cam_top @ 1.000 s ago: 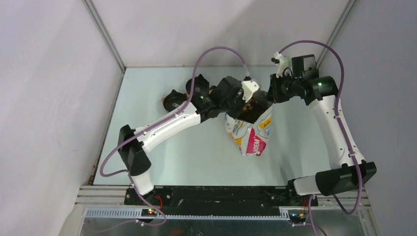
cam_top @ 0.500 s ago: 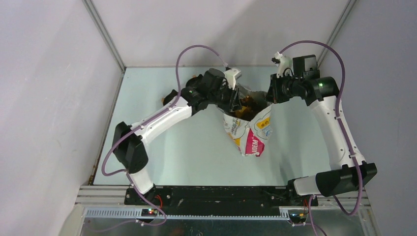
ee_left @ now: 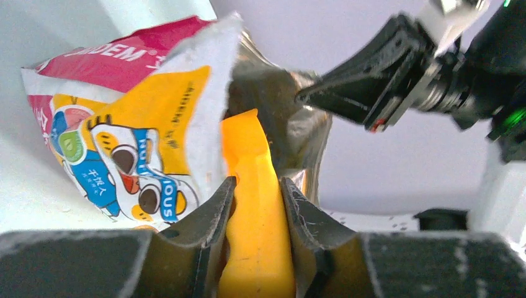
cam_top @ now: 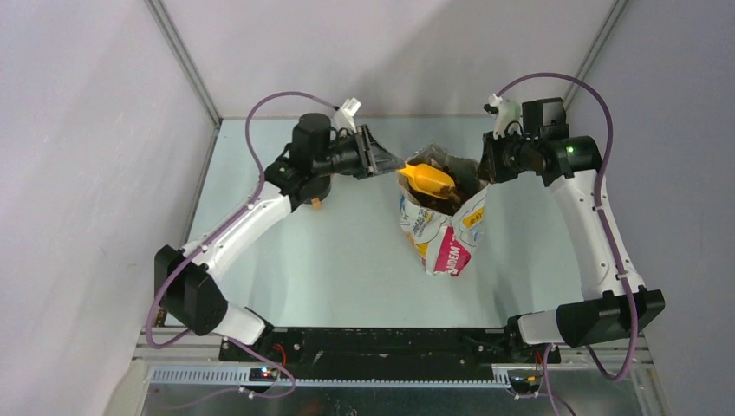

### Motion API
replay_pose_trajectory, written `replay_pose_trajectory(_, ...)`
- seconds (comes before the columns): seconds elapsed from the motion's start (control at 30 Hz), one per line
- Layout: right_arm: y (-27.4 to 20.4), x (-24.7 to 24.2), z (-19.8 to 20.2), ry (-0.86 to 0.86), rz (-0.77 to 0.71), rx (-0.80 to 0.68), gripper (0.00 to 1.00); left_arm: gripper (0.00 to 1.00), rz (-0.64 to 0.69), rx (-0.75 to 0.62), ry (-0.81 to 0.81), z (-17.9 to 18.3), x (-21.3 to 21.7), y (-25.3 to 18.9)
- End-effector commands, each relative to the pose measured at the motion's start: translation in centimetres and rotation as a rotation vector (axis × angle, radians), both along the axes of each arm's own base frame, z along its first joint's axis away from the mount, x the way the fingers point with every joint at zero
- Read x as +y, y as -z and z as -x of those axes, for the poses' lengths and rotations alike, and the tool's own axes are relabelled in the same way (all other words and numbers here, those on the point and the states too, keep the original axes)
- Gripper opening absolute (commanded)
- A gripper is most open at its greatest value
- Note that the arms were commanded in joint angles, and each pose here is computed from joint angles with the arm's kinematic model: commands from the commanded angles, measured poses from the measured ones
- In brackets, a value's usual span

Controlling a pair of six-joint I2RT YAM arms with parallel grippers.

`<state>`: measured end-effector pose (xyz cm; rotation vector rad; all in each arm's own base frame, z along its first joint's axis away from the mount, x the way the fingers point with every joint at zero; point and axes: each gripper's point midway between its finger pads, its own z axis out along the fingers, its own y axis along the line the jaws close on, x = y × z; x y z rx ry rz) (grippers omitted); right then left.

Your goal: Serve the pet food

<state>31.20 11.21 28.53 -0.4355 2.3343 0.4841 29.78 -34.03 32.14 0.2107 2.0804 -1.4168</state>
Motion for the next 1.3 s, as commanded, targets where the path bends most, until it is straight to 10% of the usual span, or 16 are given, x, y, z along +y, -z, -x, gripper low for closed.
replay_pose_trajectory(0.0,-4.7,-0.3,-0.9,-0.009,-0.014,-0.191,0.0,0.0,0.259,0.115,-0.021,-0.1,0.9,-3.4)
replay_pose_trajectory(0.53,-5.0,-1.0,-0.2,0.005,0.014,-0.176,0.0,0.0,0.481,0.188,0.057,1.3,3.2,-2.7)
replay_pose_trajectory(1.27,-7.3,3.0,0.1,-0.078,-0.108,-0.195,0.0,0.0,-0.865,-0.702,0.138,-1.9,-1.0,5.2)
